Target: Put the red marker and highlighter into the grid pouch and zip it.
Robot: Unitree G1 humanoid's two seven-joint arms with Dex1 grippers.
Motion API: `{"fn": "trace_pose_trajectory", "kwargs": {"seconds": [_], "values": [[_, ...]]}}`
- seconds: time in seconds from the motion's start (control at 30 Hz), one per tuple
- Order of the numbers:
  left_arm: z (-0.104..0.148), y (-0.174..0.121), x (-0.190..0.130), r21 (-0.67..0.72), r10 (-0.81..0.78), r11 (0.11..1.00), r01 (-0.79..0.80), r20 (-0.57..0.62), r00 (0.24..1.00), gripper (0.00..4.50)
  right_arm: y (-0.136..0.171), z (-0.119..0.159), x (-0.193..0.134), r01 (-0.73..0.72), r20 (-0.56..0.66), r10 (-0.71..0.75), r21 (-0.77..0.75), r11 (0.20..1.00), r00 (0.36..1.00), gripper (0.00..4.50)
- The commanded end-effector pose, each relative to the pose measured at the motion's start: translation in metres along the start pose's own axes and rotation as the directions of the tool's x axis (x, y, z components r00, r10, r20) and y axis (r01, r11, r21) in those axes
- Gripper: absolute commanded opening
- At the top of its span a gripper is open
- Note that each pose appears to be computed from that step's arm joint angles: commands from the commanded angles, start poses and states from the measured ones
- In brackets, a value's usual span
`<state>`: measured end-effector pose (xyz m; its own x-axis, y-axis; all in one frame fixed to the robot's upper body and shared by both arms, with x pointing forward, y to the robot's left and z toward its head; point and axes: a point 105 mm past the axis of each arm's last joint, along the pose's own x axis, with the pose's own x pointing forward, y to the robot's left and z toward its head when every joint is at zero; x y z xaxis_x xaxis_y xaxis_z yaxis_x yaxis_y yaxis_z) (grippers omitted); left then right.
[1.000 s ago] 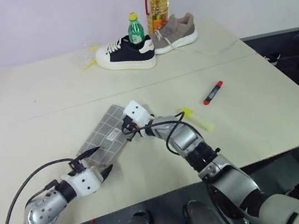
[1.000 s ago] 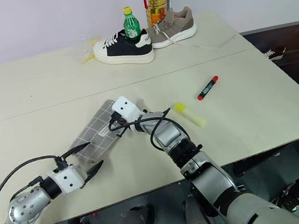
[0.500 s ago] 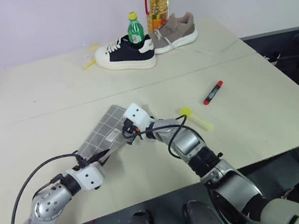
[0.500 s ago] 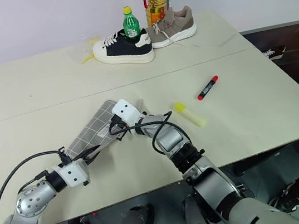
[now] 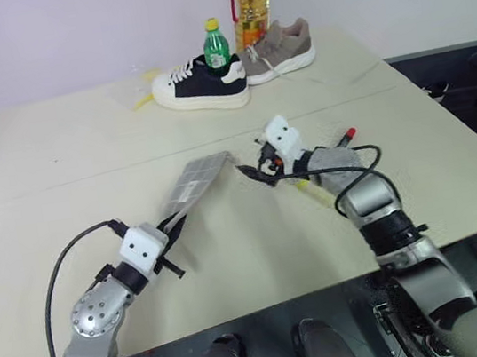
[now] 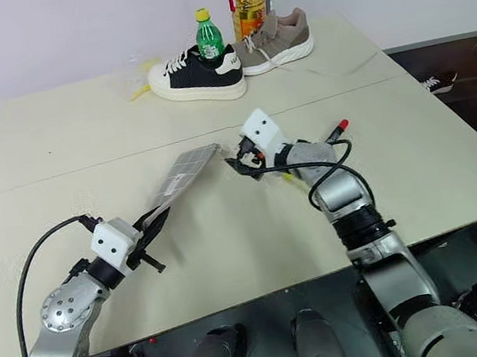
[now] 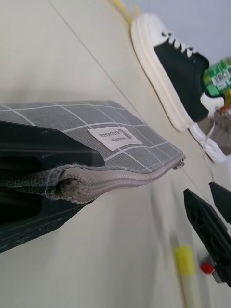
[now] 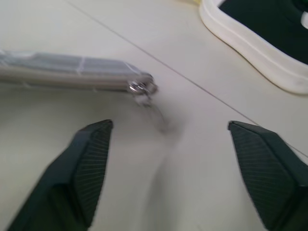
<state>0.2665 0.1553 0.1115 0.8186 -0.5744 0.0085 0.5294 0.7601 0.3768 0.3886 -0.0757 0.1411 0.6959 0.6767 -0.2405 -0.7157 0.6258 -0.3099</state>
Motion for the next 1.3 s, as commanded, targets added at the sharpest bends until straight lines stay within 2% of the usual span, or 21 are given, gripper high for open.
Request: {"fn": "trace_pose_trajectory", "kwargs": {"seconds": [0.03, 0.37, 0.4, 0.43, 0.6, 0.63, 0.87, 1.13, 1.3], "values": [[0.022, -0.006, 0.004, -0.022, -0.045, 0.999, 0.047, 0.08, 0.996, 0.0, 0.005, 0.012, -0.001, -0.055, 0.044, 0.057, -0.05, 0.997, 0.997, 3.86], [0.028, -0.014, 0.0, -0.049, -0.124, 0.991, 0.128, 0.085, 0.989, 0.0, 0.002, 0.005, 0.011, -0.037, 0.009, 0.037, -0.02, 0.999, 0.999, 3.86], [0.027, -0.013, -0.001, -0.046, -0.12, 0.991, 0.124, 0.082, 0.989, 0.0, 0.002, 0.005, 0.011, -0.042, 0.008, 0.043, -0.009, 0.999, 0.999, 3.33], [0.027, -0.012, -0.001, -0.044, -0.117, 0.992, 0.121, 0.08, 0.99, 0.0, 0.002, 0.005, 0.012, -0.045, 0.008, 0.045, -0.002, 0.999, 0.999, 3.07], [0.024, -0.011, -0.001, -0.036, -0.107, 0.993, 0.11, 0.074, 0.992, 0.0, 0.006, 0.005, 0.011, -0.054, 0.003, 0.054, -0.002, 0.999, 0.999, 0.62], [0.024, -0.012, -0.001, -0.036, -0.106, 0.993, 0.109, 0.074, 0.992, 0.0, 0.007, 0.005, 0.011, -0.057, 0.003, 0.057, -0.002, 0.998, 0.998, 0.02], [0.015, -0.01, 0.017, -0.014, -0.04, 0.999, 0.04, 0.046, 0.998, 0.0, 0.022, 0.01, 0.007, -0.107, -0.027, 0.104, -0.114, 0.988, 0.994, 0.02], [0.026, -0.044, 0.064, -0.107, -0.031, 0.993, 0.041, 0.09, 0.995, 0.0, 0.048, 0.019, -0.001, -0.218, -0.049, 0.213, -0.231, 0.948, 0.976, 0.02], [0.028, -0.034, 0.091, -0.169, 0.089, 0.983, -0.074, 0.083, 0.992, 0.0, 0.073, 0.02, -0.015, -0.337, -0.074, 0.331, -0.314, 0.888, 0.941, 0.02]]}}
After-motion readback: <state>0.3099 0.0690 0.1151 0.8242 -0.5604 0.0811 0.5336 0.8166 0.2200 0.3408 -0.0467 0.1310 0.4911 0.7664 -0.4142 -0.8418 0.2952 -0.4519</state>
